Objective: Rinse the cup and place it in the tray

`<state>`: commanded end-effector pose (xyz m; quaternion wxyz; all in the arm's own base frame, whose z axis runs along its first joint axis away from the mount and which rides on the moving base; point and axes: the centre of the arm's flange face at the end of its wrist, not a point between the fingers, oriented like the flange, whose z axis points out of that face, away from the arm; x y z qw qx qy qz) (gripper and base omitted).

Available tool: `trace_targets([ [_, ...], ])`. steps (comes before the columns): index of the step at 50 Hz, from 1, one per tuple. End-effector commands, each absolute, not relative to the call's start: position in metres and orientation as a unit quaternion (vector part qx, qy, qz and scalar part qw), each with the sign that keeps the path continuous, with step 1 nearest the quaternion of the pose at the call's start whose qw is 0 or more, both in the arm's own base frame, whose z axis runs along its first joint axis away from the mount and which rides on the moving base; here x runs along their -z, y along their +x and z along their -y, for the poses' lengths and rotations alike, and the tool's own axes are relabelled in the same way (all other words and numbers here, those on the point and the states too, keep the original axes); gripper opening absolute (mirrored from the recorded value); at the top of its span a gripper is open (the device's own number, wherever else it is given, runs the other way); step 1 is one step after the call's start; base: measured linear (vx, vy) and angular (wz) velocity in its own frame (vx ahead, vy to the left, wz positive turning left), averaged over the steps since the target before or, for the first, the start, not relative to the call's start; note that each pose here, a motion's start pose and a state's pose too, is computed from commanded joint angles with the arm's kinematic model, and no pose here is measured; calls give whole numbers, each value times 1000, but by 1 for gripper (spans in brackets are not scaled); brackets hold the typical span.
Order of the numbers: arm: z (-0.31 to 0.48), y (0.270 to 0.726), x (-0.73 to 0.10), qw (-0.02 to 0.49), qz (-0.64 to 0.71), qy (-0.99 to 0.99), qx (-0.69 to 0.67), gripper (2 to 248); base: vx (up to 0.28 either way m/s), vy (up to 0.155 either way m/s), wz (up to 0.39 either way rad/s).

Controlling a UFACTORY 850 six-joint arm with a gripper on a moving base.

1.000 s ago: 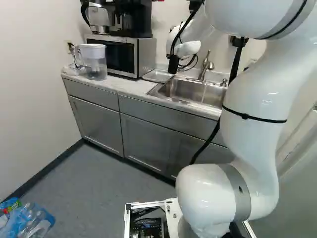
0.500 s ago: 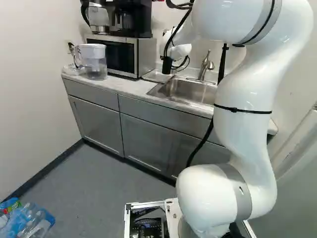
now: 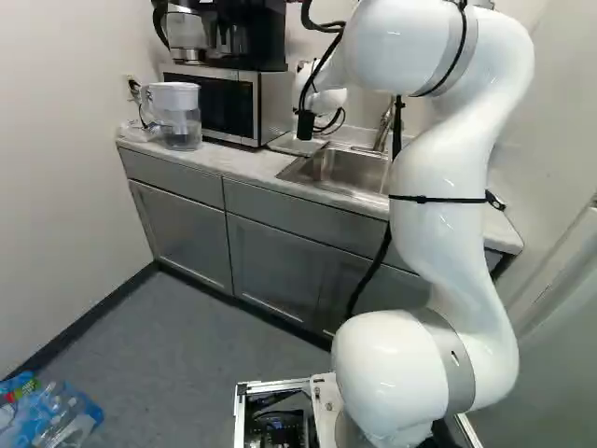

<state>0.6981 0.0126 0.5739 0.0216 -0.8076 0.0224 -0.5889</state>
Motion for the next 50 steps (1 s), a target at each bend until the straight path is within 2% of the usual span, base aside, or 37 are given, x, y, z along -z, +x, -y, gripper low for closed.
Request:
trace_targets([
  [36, -13, 702, -541, 21, -23, -823, 568, 125, 0, 0, 0],
  [37, -13, 702, -541, 21, -23, -823, 568, 143, 0, 0, 0],
  [41, -13, 702, -541, 21, -23, -823, 568, 143, 0, 0, 0],
  [42, -13, 702, -541, 21, -23, -823, 568, 177, 0, 0, 0],
  [47, -13, 702, -541, 21, -23, -823, 568, 177, 0, 0, 0],
  [48, -13, 702, -541, 21, -23, -823, 568, 212, 0, 0, 0],
  [50, -13, 702, -541, 21, -23, -823, 568, 212, 0, 0, 0],
])
